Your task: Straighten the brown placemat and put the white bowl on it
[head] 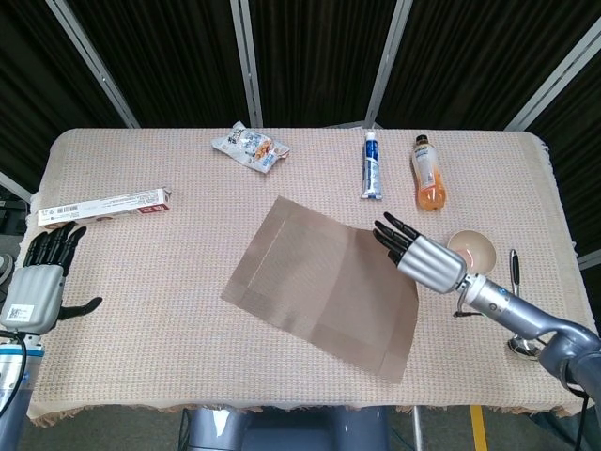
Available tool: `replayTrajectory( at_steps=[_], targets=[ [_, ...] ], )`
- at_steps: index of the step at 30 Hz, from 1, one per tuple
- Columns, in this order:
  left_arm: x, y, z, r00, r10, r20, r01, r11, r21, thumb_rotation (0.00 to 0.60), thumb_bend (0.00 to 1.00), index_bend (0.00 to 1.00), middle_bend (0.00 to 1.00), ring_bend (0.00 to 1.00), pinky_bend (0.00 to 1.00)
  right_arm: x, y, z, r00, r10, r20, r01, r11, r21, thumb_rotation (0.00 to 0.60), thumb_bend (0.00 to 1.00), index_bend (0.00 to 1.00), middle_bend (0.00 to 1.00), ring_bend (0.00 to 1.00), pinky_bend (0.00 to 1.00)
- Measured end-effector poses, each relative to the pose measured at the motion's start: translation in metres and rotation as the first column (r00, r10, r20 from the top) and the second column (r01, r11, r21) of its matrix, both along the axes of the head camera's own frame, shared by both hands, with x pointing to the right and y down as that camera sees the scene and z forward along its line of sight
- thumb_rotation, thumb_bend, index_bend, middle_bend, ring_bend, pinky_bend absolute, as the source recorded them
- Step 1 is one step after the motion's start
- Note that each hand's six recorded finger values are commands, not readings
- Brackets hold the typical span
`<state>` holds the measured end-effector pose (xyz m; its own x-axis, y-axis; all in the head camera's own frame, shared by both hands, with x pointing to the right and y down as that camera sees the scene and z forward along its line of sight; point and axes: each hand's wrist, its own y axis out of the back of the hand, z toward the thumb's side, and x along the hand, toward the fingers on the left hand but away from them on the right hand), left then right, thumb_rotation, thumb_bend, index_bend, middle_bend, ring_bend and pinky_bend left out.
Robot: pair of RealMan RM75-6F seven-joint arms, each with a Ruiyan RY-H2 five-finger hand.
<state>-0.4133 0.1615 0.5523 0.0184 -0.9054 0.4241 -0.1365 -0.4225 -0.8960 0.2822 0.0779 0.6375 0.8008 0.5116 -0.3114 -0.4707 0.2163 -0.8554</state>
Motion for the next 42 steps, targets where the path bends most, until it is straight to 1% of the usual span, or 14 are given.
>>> replayTrajectory(
  at_steps=[2, 4, 6, 7, 9, 13, 16, 18, 22, 26, 32, 39, 41, 42],
  targets=[
    [-0.001, 0.000, 0.001, 1.000, -0.002, 0.003, 0.002, 1.000, -0.003, 0.600, 0.00, 0.00, 0.00, 0.00, 0.00, -0.004, -0.012, 0.003, 1.000, -0.011, -0.026, 0.012, 1.000, 0.027, 0.600, 0.37, 0.62, 0.11, 0.00, 0.00],
    [-0.002, 0.000, 0.003, 1.000, -0.004, 0.008, 0.004, 1.000, -0.007, 0.600, 0.00, 0.00, 0.00, 0.00, 0.00, -0.008, -0.019, 0.006, 0.999, -0.016, -0.041, 0.018, 0.999, 0.048, 0.600, 0.26, 0.38, 0.05, 0.00, 0.00],
    [-0.003, 0.001, 0.004, 1.000, -0.002, 0.012, 0.002, 1.000, -0.012, 0.600, 0.00, 0.00, 0.00, 0.00, 0.00, -0.011, -0.026, 0.008, 0.999, -0.016, -0.052, 0.020, 0.997, 0.072, 0.600, 0.10, 0.05, 0.00, 0.00, 0.00],
    [-0.003, 0.001, 0.004, 1.000, 0.000, 0.013, 0.001, 1.000, -0.014, 0.600, 0.00, 0.00, 0.00, 0.00, 0.00, -0.012, -0.029, 0.009, 0.998, -0.013, -0.054, 0.017, 0.997, 0.081, 0.600, 0.07, 0.01, 0.00, 0.00, 0.00],
    [-0.002, 0.002, 0.005, 1.000, 0.005, 0.016, -0.005, 1.000, -0.017, 0.600, 0.00, 0.00, 0.00, 0.00, 0.00, -0.010, -0.034, 0.009, 0.999, 0.015, -0.046, -0.010, 0.995, 0.097, 0.600, 0.02, 0.00, 0.00, 0.00, 0.00],
    [0.001, 0.003, 0.007, 0.999, 0.031, 0.017, -0.030, 0.999, -0.023, 0.600, 0.00, 0.00, 0.00, 0.00, 0.00, 0.000, -0.041, 0.000, 0.992, 0.125, 0.030, -0.128, 0.986, 0.103, 0.600, 0.00, 0.00, 0.00, 0.00, 0.00],
    [0.005, 0.002, 0.009, 0.997, 0.072, 0.005, -0.072, 0.997, -0.021, 0.600, 0.00, 0.00, 0.00, 0.00, 0.00, 0.014, -0.036, -0.008, 0.961, 0.248, 0.124, -0.257, 0.965, 0.059, 0.600, 0.00, 0.00, 0.00, 0.00, 0.00],
    [0.009, 0.001, 0.012, 0.994, 0.112, -0.005, -0.112, 0.994, -0.013, 0.600, 0.00, 0.00, 0.00, 0.00, 0.00, 0.026, -0.029, -0.013, 0.920, 0.342, 0.191, -0.348, 0.937, -0.001, 0.600, 0.00, 0.00, 0.00, 0.00, 0.00],
    [0.017, 0.000, 0.023, 0.981, 0.193, -0.031, -0.193, 0.981, -0.008, 0.600, 0.00, 0.01, 0.00, 0.00, 0.00, 0.049, -0.011, -0.026, 0.813, 0.509, 0.283, -0.493, 0.860, -0.132, 0.600, 0.00, 0.00, 0.00, 0.00, 0.00],
    [0.033, 0.000, 0.038, 0.955, 0.283, -0.088, -0.286, 0.958, -0.025, 0.600, 0.00, 0.06, 0.00, 0.00, 0.00, 0.077, 0.013, -0.047, 0.673, 0.667, 0.321, -0.615, 0.745, -0.258, 0.600, 0.00, 0.00, 0.00, 0.00, 0.00],
    [0.068, 0.001, 0.053, 0.899, 0.411, -0.149, -0.419, 0.907, -0.027, 0.600, 0.00, 0.14, 0.00, 0.00, 0.00, 0.114, 0.055, -0.076, 0.485, 0.819, 0.306, -0.730, 0.572, -0.374, 0.600, 0.00, 0.00, 0.00, 0.00, 0.00],
    [0.113, 0.002, 0.090, 0.835, 0.517, -0.186, -0.536, 0.842, -0.064, 0.600, 0.03, 0.19, 0.00, 0.00, 0.00, 0.122, 0.111, -0.090, 0.315, 0.916, 0.247, -0.775, 0.399, -0.490, 0.600, 0.00, 0.00, 0.00, 0.00, 0.00],
    [0.123, 0.003, 0.102, 0.825, 0.528, -0.201, -0.551, 0.831, -0.081, 0.600, 0.05, 0.21, 0.00, 0.00, 0.00, 0.122, 0.125, -0.090, 0.284, 0.931, 0.230, -0.785, 0.363, -0.501, 0.600, 0.00, 0.00, 0.00, 0.00, 0.00],
    [0.129, 0.003, 0.109, 0.820, 0.535, -0.205, -0.560, 0.824, -0.089, 0.600, 0.08, 0.22, 0.00, 0.00, 0.00, 0.121, 0.129, -0.090, 0.280, 0.933, 0.226, -0.788, 0.358, -0.501, 0.600, 0.00, 0.00, 0.00, 0.00, 0.00]
  ],
)
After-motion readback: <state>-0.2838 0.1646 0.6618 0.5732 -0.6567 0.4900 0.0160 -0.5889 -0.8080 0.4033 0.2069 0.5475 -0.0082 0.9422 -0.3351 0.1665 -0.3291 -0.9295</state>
